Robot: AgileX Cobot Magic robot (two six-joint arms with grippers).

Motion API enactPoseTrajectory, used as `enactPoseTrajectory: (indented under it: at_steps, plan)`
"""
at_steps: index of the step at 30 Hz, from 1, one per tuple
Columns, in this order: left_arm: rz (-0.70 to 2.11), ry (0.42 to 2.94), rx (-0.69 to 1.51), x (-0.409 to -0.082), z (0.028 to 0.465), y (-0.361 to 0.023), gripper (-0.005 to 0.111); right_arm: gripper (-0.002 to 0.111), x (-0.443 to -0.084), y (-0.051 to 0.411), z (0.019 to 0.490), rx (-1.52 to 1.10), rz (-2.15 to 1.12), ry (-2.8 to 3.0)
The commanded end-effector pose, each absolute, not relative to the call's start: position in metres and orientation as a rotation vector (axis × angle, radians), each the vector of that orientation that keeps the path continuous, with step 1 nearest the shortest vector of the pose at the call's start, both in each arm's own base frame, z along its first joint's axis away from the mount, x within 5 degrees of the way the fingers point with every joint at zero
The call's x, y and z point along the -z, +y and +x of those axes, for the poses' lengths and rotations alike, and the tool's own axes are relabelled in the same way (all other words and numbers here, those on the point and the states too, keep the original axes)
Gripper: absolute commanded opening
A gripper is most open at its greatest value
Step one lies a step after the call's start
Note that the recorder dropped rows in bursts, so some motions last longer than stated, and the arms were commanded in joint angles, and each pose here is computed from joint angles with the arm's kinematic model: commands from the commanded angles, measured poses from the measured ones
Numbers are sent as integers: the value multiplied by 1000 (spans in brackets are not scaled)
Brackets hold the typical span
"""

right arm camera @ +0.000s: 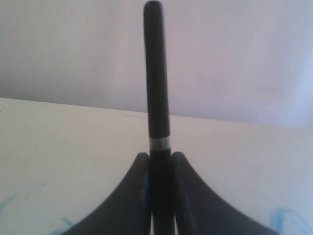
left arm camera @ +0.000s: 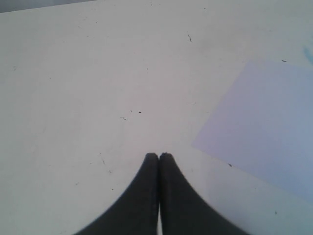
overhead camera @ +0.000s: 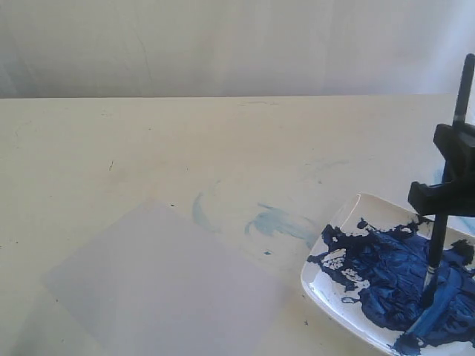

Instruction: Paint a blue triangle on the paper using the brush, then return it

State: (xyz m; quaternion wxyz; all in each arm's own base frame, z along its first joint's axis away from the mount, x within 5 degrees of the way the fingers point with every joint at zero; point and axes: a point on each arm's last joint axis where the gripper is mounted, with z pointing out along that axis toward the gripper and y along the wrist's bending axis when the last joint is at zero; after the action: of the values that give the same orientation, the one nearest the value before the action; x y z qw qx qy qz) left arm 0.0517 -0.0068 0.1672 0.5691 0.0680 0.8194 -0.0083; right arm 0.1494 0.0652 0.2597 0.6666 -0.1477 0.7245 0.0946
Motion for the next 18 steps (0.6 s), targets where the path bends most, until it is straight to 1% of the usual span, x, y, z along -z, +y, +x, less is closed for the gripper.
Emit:
enactPoseTrajectory:
  at_steps: [1, 8, 13, 18]
  plan:
    - [165, 1922, 20, -167, 51, -7, 0, 0, -268, 62, 154, -145, -323, 1669]
    - [165, 1922, 20, -167, 51, -7, 0, 0, -266, 47, 158, -5, -184, 1727]
    - [165, 1922, 20, -167, 51, -7, 0, 0, -265, 47, 159, 24, -198, 1728]
    - [165, 1922, 20, -167, 51, -7, 0, 0, -254, 51, 167, 52, -232, 1788]
